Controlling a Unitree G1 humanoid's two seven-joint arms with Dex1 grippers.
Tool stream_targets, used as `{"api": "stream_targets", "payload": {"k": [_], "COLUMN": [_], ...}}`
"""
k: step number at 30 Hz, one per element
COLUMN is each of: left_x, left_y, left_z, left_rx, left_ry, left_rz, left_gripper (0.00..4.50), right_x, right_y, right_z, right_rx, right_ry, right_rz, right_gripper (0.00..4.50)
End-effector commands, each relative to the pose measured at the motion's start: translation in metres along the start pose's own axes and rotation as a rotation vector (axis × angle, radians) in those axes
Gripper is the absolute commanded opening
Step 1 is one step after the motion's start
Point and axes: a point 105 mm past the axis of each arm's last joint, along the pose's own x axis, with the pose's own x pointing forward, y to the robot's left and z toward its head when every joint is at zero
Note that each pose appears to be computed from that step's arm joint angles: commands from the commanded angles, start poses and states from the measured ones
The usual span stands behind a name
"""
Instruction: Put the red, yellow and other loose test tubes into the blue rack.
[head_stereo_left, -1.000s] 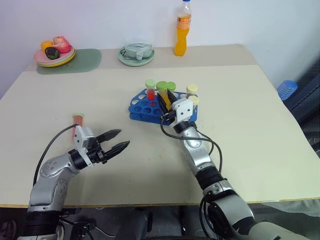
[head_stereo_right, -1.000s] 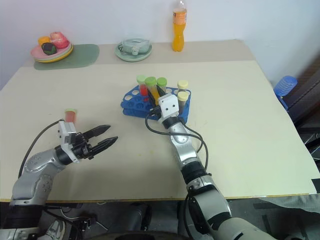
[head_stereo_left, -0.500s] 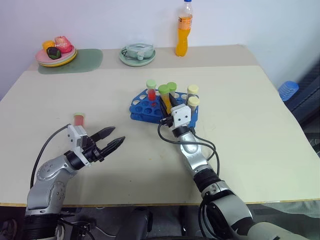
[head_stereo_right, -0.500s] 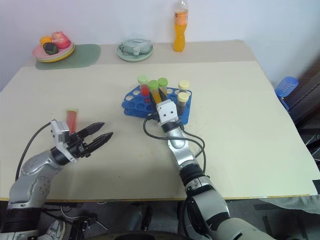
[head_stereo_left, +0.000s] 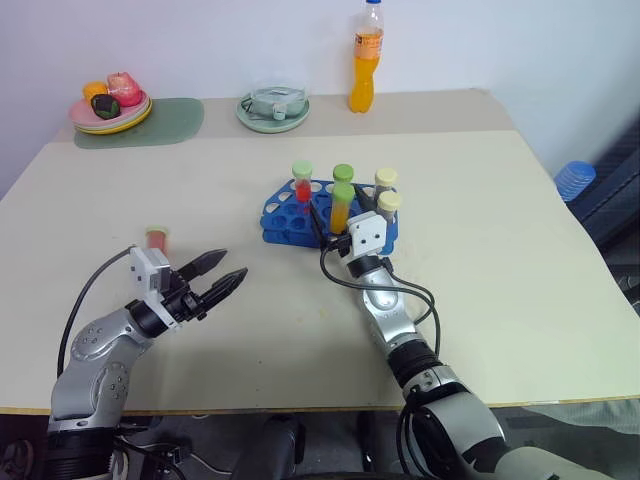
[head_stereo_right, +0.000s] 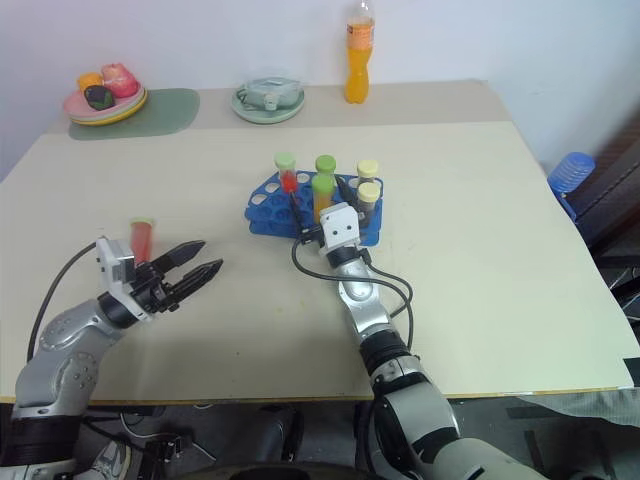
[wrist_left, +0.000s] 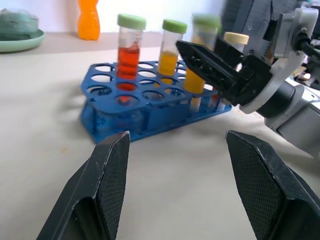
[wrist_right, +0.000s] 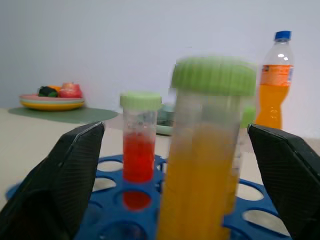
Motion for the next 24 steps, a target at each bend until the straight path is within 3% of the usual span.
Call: {"api": "stream_targets", "payload": {"k": [1, 12, 17, 24], "left_x": [0.001, -0.001, -0.003, -0.018], "left_y": [0.001, 0.01, 0.022, 0.06], "left_z": [0.013, 0.016, 0.021, 0.021], "left_rx": [0.032, 0.011, -0.002, 0.119], "left_ry": [-0.039, -0.063, -0.078, 0.071], "left_rz": [-0.003, 0.084, 0.199, 0.633], "left_gripper": [3.13, 3.13, 3.13, 3.13], "right_x": [0.002, -0.021, -0.039, -0.077], "right_y": [-0.001, 0.007, -0.003, -0.039], "right_z": [0.013, 0.028, 0.025, 0.025], "right_rx": [-0.033, -0.107, -0.036, -0.009], "right_ry": [-0.066, -0.096, 0.022, 0.297], "right_rz": [0.016, 0.269, 0.368, 0.495], "right_gripper": [4.44, 4.44, 4.44, 4.44]}}
